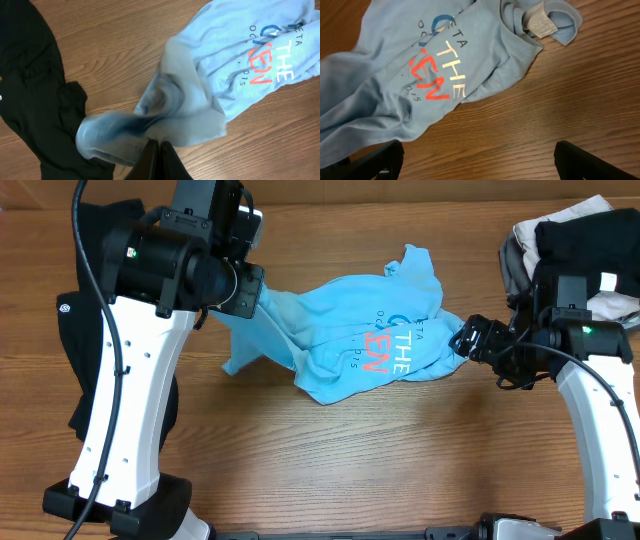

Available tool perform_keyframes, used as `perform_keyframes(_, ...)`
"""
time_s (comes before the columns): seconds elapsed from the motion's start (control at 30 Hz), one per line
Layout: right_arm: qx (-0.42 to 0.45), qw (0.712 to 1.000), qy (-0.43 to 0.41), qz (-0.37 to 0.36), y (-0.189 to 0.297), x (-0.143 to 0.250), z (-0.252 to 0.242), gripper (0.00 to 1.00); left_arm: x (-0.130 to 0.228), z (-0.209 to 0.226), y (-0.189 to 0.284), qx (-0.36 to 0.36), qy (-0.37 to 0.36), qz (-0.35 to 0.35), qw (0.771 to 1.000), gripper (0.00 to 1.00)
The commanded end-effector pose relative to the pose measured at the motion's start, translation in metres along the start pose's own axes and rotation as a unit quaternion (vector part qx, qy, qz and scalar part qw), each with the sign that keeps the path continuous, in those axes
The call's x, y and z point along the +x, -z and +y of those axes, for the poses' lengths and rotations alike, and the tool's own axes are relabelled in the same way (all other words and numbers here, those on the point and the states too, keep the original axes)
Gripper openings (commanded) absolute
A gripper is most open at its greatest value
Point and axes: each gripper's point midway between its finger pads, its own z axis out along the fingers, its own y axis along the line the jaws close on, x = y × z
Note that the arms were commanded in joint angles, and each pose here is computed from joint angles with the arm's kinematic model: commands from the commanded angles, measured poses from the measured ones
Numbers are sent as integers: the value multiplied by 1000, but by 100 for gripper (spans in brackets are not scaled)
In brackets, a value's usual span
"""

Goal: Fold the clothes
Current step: 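Pull the shirt's left corner up-left with the left gripper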

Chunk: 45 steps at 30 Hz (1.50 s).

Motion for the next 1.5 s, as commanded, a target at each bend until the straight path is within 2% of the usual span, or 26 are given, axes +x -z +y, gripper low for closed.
perform_keyframes(0.0, -36, 999, 16, 6, 2, 1, 15, 100, -5, -1, 11, 9, 8, -21, 1000, 4)
perform_keyframes(0.13, -124, 987, 98, 22, 4, 12, 55, 100, -10, -11, 11, 40, 7, -29, 999, 4)
perform_keyframes(0.27, -116, 983, 140, 14, -3, 16, 73, 100, -12, -13, 12, 43, 7, -34, 998, 4)
perform_keyframes(0.4, -56, 994, 94, -5, -8, 8, 58, 100, -13, -6, 11, 26, 13, -36, 999, 4)
perform_keyframes(0.5, -22, 997, 68, -22, -9, 0, 47, 100, -19, 8, 12, 7, 49, -50, 998, 4)
perform_keyframes(0.7, 54, 998, 9, -35, -30, -16, 20, 94, -49, 50, 33, -15, 111, -127, 986, 4)
perform_keyframes(0.93, 70, 997, -31, 18, -77, -14, 9, 86, -83, 77, 78, -30, 132, -231, 963, 4)
perform_keyframes(1.13, 77, 995, -46, 31, -96, -15, 3, 83, -96, 78, 97, -30, 130, -272, 953, 4)
perform_keyframes(1.33, 72, 994, -58, 53, -118, -5, -2, 71, -111, 79, 123, -28, 135, -323, 936, 4)
perform_keyframes(1.47, 54, 994, -53, 78, -123, 7, 8, 69, -114, 79, 130, -26, 134, -335, 932, 4)
